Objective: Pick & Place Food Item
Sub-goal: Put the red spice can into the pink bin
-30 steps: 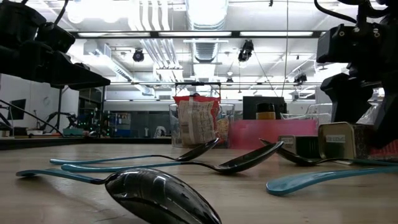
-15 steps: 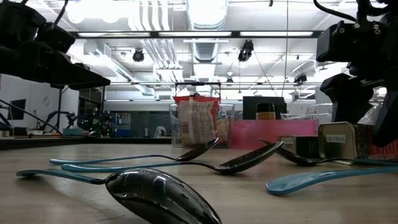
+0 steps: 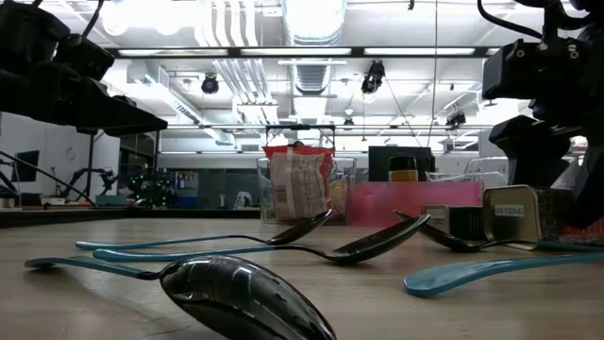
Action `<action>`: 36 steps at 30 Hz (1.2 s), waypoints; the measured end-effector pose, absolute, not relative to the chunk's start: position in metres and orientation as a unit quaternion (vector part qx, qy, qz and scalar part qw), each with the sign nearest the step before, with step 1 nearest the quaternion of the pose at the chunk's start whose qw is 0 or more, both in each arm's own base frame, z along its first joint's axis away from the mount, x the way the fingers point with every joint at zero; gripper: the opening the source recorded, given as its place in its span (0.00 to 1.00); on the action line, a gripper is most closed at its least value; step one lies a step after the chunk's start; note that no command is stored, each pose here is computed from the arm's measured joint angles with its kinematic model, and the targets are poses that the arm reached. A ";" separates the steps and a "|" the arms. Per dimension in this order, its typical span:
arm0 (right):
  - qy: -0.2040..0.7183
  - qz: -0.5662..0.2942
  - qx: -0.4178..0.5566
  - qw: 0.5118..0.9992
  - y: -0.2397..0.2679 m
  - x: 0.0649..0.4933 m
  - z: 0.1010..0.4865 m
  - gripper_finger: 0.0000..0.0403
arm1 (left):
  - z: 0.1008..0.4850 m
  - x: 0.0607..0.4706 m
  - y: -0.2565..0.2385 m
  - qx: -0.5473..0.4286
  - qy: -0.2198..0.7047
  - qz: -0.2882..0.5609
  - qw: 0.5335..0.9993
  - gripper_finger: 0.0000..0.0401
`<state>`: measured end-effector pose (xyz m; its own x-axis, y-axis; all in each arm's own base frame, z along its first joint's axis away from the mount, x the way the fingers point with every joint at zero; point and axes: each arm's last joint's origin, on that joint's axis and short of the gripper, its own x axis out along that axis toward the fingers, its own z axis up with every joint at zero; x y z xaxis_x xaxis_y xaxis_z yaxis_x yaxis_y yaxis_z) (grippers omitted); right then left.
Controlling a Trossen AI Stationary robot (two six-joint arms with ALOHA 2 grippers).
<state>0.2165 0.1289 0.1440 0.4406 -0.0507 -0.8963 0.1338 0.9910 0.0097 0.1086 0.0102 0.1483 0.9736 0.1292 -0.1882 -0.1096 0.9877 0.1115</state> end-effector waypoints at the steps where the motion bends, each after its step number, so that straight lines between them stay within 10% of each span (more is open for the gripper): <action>1: 0.526 -0.055 0.040 0.848 0.129 0.216 0.144 0.85 | 0.148 0.109 0.010 0.050 0.098 0.060 0.992 0.61; 8: 0.527 -0.056 0.040 0.847 0.129 0.216 0.144 0.70 | 0.148 0.109 0.010 0.050 0.098 0.060 0.992 0.61; 36: 0.527 -0.056 0.039 0.847 0.129 0.216 0.144 0.70 | 0.148 0.109 0.010 0.050 0.098 0.060 0.992 0.61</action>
<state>0.2160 0.1286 0.1436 0.4382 -0.0535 -0.8973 0.1363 0.9906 0.0075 0.1086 0.0102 0.1483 0.9736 0.1292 -0.1884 -0.1098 0.9878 0.1100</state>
